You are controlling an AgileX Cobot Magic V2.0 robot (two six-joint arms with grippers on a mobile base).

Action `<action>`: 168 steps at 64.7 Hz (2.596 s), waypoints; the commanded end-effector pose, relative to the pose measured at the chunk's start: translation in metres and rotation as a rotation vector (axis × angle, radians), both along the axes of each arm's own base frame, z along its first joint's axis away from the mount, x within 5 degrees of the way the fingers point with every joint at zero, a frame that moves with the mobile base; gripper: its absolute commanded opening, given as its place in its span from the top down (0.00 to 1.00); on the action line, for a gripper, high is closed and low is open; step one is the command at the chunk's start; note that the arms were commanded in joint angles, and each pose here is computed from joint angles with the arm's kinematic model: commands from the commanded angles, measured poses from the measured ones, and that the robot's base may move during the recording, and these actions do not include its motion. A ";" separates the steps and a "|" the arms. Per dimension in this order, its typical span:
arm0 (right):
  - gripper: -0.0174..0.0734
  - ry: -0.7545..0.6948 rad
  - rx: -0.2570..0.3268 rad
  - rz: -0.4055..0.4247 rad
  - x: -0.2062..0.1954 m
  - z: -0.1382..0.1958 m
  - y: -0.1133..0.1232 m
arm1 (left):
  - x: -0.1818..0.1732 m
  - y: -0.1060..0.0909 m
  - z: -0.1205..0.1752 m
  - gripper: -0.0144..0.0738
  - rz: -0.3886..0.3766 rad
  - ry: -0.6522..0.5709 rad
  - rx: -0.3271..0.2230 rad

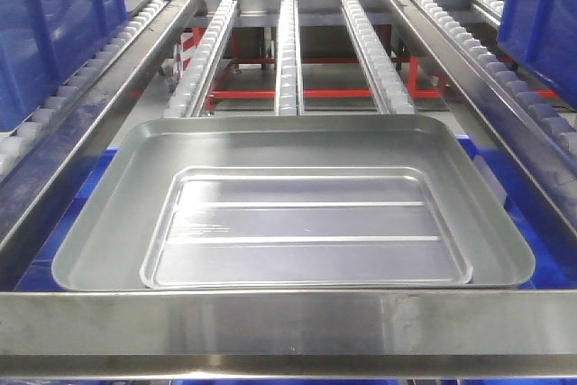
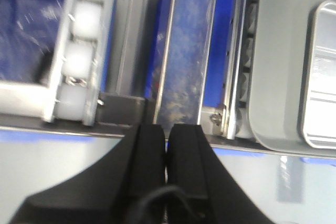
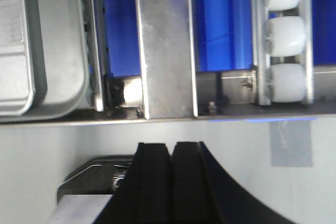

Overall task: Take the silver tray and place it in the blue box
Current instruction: 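Lower both grippers toward the top silver tray's side rims, then position both open grippers over opposite rims of the top tray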

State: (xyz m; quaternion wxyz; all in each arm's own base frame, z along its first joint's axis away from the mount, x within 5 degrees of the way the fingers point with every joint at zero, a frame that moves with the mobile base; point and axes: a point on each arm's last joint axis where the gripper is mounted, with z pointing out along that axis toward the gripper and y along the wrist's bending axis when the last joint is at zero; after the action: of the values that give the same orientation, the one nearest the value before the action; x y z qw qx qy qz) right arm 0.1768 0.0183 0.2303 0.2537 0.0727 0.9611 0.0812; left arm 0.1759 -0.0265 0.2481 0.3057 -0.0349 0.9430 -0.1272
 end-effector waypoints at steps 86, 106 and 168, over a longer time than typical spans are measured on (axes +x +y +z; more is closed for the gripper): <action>0.74 0.051 -0.027 0.115 0.117 0.010 0.121 | 0.092 -0.153 -0.019 0.84 -0.149 0.172 0.079; 0.74 0.050 -0.053 0.128 0.119 0.004 0.120 | 0.096 -0.158 -0.014 0.84 -0.152 0.166 0.076; 0.74 0.072 -0.071 0.151 0.121 -0.003 0.121 | 0.102 -0.185 -0.018 0.84 -0.159 0.201 0.075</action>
State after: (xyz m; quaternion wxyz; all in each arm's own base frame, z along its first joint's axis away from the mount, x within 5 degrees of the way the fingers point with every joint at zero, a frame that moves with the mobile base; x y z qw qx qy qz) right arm 0.2947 0.1399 0.2071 0.1745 -0.0044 0.9835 0.0486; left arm 0.2764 -0.2079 0.2062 0.1626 0.0417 0.9821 -0.0852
